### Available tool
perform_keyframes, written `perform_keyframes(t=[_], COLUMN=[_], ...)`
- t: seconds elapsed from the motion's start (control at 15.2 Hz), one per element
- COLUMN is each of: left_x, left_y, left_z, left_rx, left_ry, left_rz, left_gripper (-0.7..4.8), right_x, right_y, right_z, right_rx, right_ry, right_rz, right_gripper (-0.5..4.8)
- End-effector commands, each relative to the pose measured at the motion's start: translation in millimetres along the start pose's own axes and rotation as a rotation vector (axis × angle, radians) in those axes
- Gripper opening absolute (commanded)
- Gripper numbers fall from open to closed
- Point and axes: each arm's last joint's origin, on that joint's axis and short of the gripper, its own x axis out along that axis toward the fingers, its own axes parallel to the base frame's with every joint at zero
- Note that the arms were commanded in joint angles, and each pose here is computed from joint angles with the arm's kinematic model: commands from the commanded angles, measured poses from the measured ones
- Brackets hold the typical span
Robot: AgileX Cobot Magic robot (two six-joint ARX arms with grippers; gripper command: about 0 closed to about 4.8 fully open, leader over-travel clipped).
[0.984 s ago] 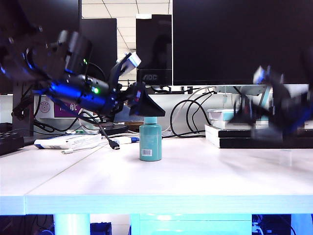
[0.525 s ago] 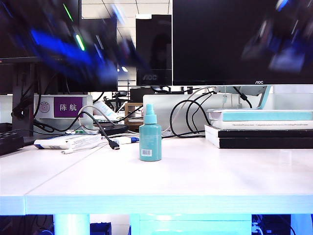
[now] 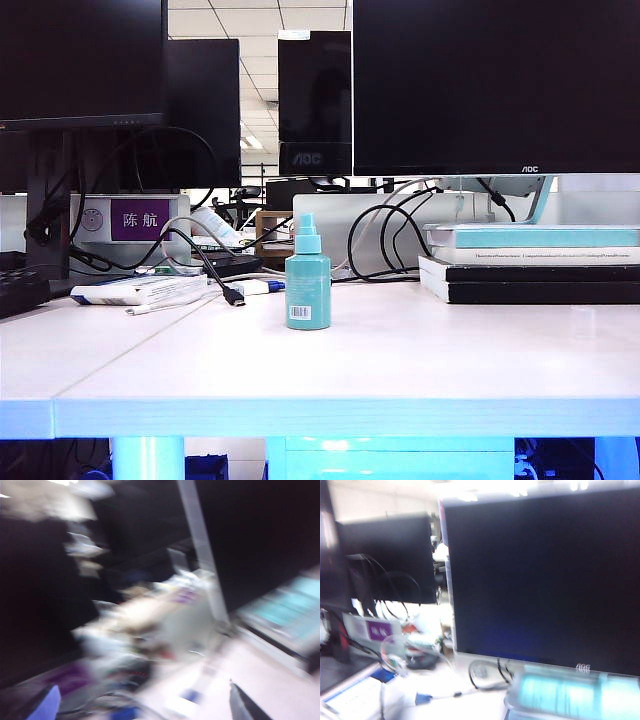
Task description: Pick up the sprayer with the left hand and remove the lid with the right hand then place it on the table.
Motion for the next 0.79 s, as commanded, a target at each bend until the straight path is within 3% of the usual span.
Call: perform_keyframes(t=[0.07, 0.26, 0.39, 0.46, 0.52, 0.66, 0.72, 0.79], left_x=[-56.9, -104.5, -126.0, -138.5, -148.1, -157.4, -154.9, -154.1], left_y=[3.7, -4.7, -13.8, -19.6, -23.0, -29.0, -29.9, -29.1], left_z=[8.9, -26.1, -49.6, -65.1, -76.4, -97.9, -107.2, -110.6], left_rx=[0.011, -0.057, -0.082, -0.088, -0.093, -0.121, -0.159, -0.252], left_ry=[-0.015, 0.056, 0.019, 0.000, -0.018, 0.011, 0.019, 0.020], left_rz=[0.136, 0.324, 0.333, 0.345, 0.382, 0.435, 0.509, 0.578], left_gripper=[3.26, 3.26, 3.26, 2.93, 2.67, 2.66, 2.42, 2.09], right_x=[-29.1, -55.2, -68.8, -78.3, -89.4, -106.4, -113.0, -109.9], right_y=[12.1, 22.5, 27.4, 30.4, 33.0, 35.3, 35.1, 31.7], right_z=[9.2, 11.4, 11.8, 6.2, -7.1, -41.4, -61.0, -74.8], right_rx=[0.000, -0.007, -0.024, -0.030, -0.026, -0.014, 0.032, 0.090], right_ry=[0.014, 0.041, 0.040, 0.049, 0.087, 0.133, 0.113, 0.123], right_rz=[-0.020, -0.023, -0.038, -0.037, -0.042, -0.047, -0.061, -0.081], right_gripper=[1.12, 1.12, 1.12, 1.12, 1.12, 1.12, 1.12, 1.13])
